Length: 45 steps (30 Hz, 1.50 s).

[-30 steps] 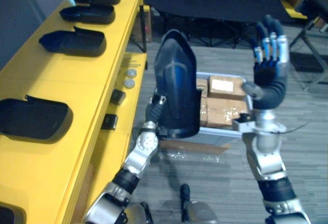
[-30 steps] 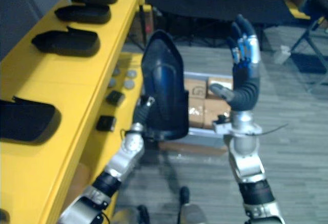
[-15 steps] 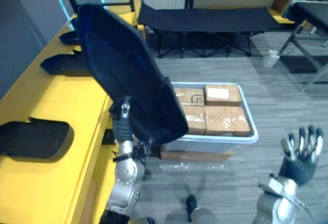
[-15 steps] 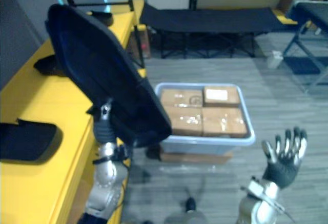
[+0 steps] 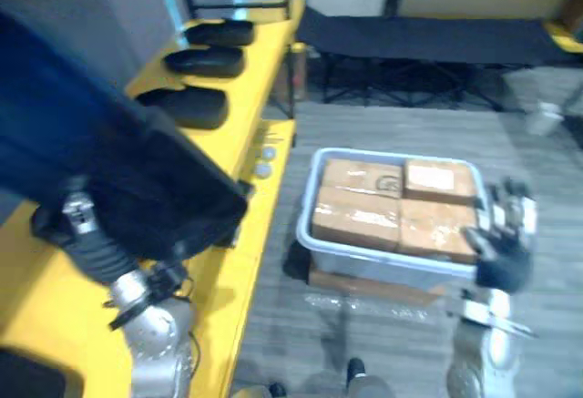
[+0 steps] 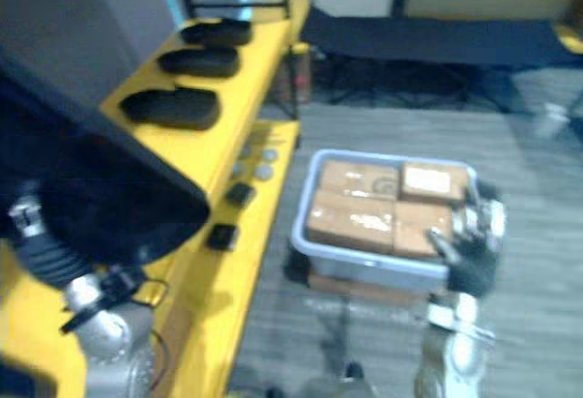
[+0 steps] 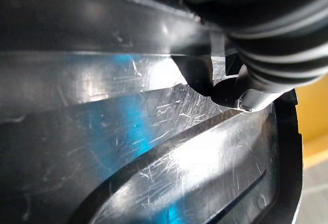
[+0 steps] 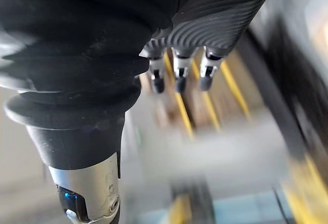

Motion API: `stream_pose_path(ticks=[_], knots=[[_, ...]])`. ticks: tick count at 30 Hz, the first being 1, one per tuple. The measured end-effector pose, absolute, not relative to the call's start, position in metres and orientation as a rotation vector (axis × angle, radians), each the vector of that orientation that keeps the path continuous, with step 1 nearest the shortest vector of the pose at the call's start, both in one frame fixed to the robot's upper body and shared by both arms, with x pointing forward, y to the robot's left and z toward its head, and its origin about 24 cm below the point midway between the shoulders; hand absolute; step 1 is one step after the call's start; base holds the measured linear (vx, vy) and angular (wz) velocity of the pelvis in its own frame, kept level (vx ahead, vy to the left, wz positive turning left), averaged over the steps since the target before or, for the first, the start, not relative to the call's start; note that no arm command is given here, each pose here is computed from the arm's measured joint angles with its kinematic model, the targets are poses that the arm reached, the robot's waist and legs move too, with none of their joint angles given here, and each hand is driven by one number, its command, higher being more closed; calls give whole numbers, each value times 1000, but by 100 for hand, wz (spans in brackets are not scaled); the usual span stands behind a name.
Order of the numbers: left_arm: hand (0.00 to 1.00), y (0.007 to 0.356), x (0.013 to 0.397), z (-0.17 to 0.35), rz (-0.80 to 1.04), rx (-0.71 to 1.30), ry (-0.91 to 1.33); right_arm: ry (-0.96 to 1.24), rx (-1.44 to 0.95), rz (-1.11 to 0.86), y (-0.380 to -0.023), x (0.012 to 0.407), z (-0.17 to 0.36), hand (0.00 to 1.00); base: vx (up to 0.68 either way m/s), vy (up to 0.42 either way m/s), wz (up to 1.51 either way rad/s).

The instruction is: Walk over and take plastic housings, then place them on the shelf

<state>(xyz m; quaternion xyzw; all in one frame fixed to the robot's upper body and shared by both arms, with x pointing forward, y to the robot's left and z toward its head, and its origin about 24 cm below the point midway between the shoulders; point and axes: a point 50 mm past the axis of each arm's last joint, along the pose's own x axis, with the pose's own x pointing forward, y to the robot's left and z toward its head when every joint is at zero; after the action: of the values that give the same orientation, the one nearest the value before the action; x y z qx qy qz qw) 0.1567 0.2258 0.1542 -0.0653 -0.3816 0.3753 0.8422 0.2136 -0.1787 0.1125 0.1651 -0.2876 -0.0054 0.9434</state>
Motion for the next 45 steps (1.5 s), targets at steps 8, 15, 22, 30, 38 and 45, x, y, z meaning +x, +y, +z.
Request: stream_pose_path(ticks=[8,15,22,30,38,45], knots=[[100,261,102,159,1148,129,-830,-619,359,249,-110,259,147,0,31,24,77],[100,266,93,160,1210,203,-835,-497,297,291,-89,263,134,0,20,55,17],[100,268,92,161,1216,212,-843,-434,253,210,-120,259,115,0,-9,18,6],[100,263,102,164,1087,171,-855,-381,161,153,-141,250,98,0,12,64,46],[100,247,145,188,794,134,-1053,-565,33,117,-176,244,123,0,-23,30,68],[100,248,145,188,780,153,-1040,-717,-53,154,-176,247,147,0,-190,-68,-45]])
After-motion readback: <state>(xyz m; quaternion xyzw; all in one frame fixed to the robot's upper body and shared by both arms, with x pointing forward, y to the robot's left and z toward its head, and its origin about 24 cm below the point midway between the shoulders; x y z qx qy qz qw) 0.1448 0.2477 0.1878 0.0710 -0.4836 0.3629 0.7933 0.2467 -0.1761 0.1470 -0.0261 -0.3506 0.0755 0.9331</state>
